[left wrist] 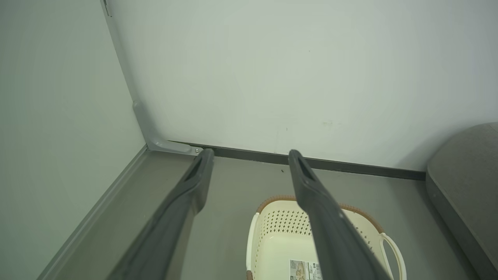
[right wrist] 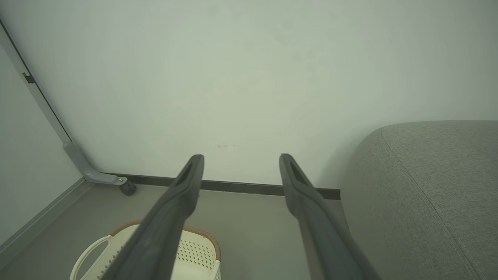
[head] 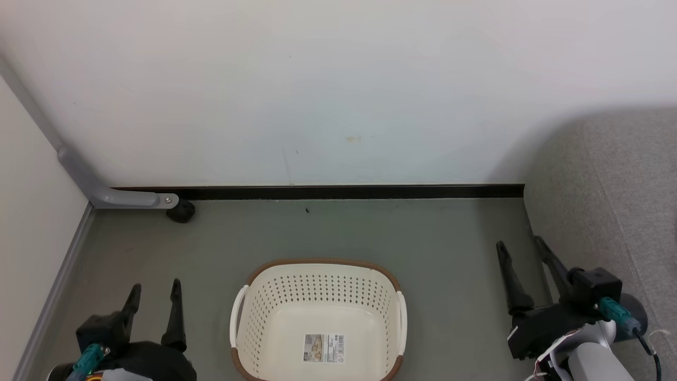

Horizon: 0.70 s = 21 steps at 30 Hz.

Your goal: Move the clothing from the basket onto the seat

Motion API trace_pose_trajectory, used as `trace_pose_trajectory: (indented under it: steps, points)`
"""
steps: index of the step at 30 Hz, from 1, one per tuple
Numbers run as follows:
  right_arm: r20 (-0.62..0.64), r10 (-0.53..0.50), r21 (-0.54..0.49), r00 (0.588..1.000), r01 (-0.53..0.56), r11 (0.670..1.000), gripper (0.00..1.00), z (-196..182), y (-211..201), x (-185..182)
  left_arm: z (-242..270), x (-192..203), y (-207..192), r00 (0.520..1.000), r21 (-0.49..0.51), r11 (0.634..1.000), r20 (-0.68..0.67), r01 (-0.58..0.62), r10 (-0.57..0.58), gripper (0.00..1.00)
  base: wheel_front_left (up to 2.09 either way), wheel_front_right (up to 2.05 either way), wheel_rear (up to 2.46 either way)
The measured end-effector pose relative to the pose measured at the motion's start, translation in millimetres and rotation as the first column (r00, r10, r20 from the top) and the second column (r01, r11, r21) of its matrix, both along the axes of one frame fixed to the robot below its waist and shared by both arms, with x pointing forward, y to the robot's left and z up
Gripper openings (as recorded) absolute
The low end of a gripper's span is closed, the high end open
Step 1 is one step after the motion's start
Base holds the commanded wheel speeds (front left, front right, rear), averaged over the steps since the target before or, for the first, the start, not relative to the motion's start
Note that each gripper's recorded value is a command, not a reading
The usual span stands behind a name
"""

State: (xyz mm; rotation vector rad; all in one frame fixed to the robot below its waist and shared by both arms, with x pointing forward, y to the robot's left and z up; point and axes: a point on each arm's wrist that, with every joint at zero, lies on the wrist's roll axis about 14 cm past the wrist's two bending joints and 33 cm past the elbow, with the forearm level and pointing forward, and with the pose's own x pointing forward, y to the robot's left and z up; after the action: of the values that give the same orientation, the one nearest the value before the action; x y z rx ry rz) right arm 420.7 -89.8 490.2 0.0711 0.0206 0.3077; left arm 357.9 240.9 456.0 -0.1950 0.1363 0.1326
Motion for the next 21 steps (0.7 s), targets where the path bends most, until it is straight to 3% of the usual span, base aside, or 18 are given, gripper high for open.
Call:
trace_pose_trajectory:
  steps: [21]
  points:
    - [0.014,-0.054,0.04,0.998,0.054,0.998,1.0,5,-3,-15,-2,-17,-13,1.0,0.031,0.999,0.016,0.017,-0.018,1.0,0.0,0.0,0.0]
